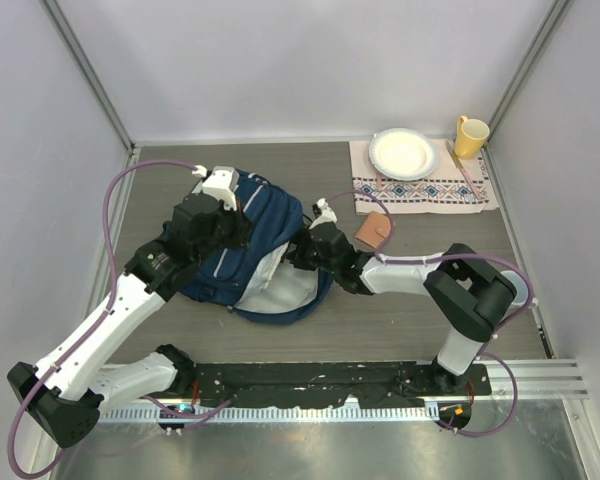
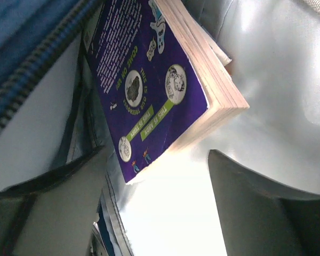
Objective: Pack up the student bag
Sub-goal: Place the book in the student bag.
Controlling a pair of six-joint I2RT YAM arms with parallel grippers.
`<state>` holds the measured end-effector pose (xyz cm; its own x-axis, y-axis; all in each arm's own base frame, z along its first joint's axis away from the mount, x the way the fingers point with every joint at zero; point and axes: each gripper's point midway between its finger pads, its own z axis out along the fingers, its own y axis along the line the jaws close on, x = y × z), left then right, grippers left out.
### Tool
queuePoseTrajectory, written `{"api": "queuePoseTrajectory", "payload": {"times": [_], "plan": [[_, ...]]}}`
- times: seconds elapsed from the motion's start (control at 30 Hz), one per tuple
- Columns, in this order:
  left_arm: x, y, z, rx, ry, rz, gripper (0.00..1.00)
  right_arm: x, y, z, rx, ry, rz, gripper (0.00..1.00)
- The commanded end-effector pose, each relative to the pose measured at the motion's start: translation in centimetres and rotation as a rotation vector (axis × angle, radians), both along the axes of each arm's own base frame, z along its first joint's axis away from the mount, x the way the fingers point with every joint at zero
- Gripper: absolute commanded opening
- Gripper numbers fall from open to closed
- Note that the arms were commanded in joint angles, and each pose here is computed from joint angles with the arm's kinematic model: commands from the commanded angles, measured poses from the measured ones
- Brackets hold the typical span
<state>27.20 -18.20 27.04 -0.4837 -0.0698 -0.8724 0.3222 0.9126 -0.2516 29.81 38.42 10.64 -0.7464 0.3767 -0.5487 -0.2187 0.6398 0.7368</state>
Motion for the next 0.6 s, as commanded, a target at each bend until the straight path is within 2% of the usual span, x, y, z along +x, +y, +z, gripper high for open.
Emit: {"api": "queuePoseTrajectory", "payload": {"times": [0.0,0.07,0.1,0.13,0.3,0.37,0.53,0.57], "plan": [[0.8,-0.9,5.9,-0.154,-0.165,0.001,0.0,-0.2,0.0,2.9,0.092,-0.016,-0.005,0.68],[0.8,-1.0,6.0,-0.159,-0.165,-0.001,0.0,-0.1,0.2,2.9,0.109,-0.012,-0.008,0.53],[0.7,-1.0,6.0,-0.161,-0.164,-0.005,0.0,-0.4,0.8,3.3,0.136,-0.01,0.021,0.42],[0.7,-1.0,5.9,-0.161,-0.163,-0.006,0.0,-0.3,1.1,3.4,0.146,-0.013,0.028,0.4],[0.7,-1.1,5.8,-0.162,-0.158,-0.007,0.0,2.0,3.4,4.3,0.199,-0.042,0.033,0.34],[0.5,-1.0,5.5,-0.162,-0.153,-0.007,0.0,2.8,4.7,5.7,0.232,-0.066,0.046,0.34],[0.4,-1.0,5.3,-0.167,-0.15,-0.005,0.0,3.7,6.7,5.6,0.283,-0.066,0.079,0.35],[0.4,-0.9,5.2,-0.165,-0.148,-0.002,0.0,3.6,6.5,5.3,0.282,-0.055,0.075,0.38]]}}
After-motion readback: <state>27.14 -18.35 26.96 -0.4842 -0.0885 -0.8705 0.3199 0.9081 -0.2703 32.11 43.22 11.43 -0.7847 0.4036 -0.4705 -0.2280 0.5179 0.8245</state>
